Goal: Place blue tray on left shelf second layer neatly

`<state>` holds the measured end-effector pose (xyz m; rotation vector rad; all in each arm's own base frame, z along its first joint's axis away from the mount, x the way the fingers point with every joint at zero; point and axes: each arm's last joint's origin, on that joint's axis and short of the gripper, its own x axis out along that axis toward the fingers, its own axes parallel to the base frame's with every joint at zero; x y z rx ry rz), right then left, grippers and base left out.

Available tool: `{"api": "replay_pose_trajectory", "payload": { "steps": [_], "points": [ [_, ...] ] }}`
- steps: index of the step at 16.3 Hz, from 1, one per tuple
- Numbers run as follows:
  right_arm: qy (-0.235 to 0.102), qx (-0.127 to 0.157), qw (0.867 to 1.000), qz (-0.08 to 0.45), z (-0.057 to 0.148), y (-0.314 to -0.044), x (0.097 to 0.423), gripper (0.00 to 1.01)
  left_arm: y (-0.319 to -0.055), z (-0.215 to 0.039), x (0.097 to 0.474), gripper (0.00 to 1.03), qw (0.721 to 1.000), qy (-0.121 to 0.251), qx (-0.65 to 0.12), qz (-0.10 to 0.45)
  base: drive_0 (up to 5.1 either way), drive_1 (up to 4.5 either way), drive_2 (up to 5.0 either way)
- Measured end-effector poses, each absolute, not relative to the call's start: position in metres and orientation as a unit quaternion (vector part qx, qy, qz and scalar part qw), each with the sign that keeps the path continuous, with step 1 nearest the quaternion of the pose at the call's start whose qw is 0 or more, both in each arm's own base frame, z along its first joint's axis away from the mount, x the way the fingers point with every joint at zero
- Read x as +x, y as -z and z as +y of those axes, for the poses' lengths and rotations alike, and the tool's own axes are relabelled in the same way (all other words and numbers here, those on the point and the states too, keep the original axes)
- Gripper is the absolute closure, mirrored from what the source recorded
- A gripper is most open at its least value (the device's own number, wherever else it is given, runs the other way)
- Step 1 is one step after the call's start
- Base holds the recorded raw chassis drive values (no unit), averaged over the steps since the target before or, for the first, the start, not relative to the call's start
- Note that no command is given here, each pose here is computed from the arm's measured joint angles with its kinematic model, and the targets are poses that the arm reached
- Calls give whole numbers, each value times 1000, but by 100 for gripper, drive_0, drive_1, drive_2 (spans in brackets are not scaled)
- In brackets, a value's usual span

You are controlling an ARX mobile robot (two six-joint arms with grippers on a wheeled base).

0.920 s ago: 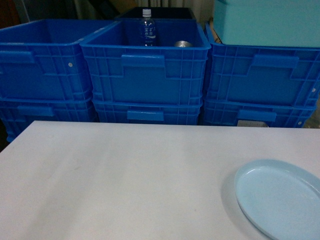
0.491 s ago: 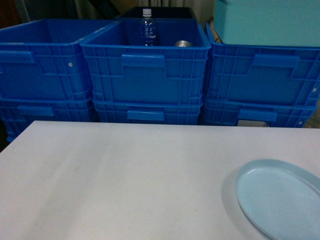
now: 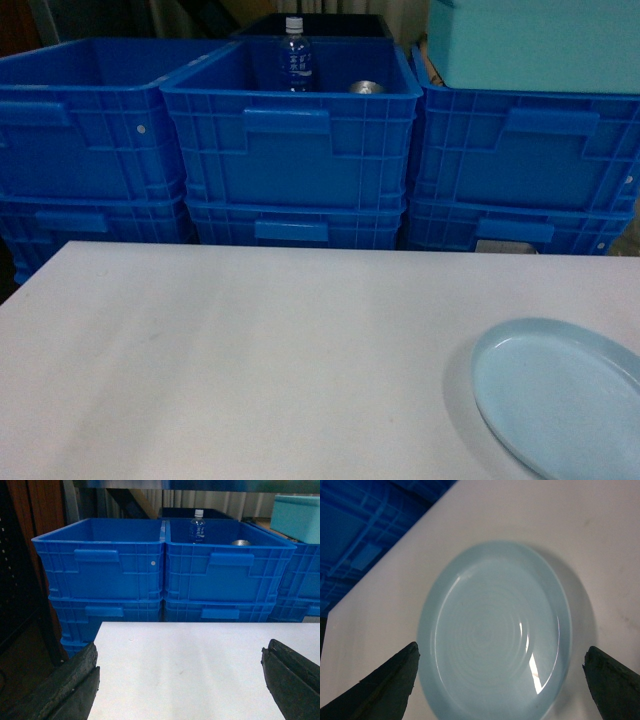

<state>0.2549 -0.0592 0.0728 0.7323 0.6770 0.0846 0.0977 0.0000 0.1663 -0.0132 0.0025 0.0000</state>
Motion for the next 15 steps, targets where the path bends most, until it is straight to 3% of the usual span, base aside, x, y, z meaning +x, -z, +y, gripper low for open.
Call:
{"api": "replay_pose_trajectory", "payload": {
  "steps": [4,6,10,15],
  "points": [
    [-46,343,887,305,-61,-84,255,3,-166,0,98,5,1000,0,-7,1,0,0,0],
    [-37,326,899,290,-65,-94,257,3,-166,0,98,5,1000,0,-7,1,0,0,0],
    [-9,328,874,357,-65,-55,268,3,-166,0,98,5,1000,0,-7,1,0,0,0],
    [-15,324,874,362,-64,-48,287,3,-166,0,98,5,1000,0,-7,1,0,0,0]
  ]
}}
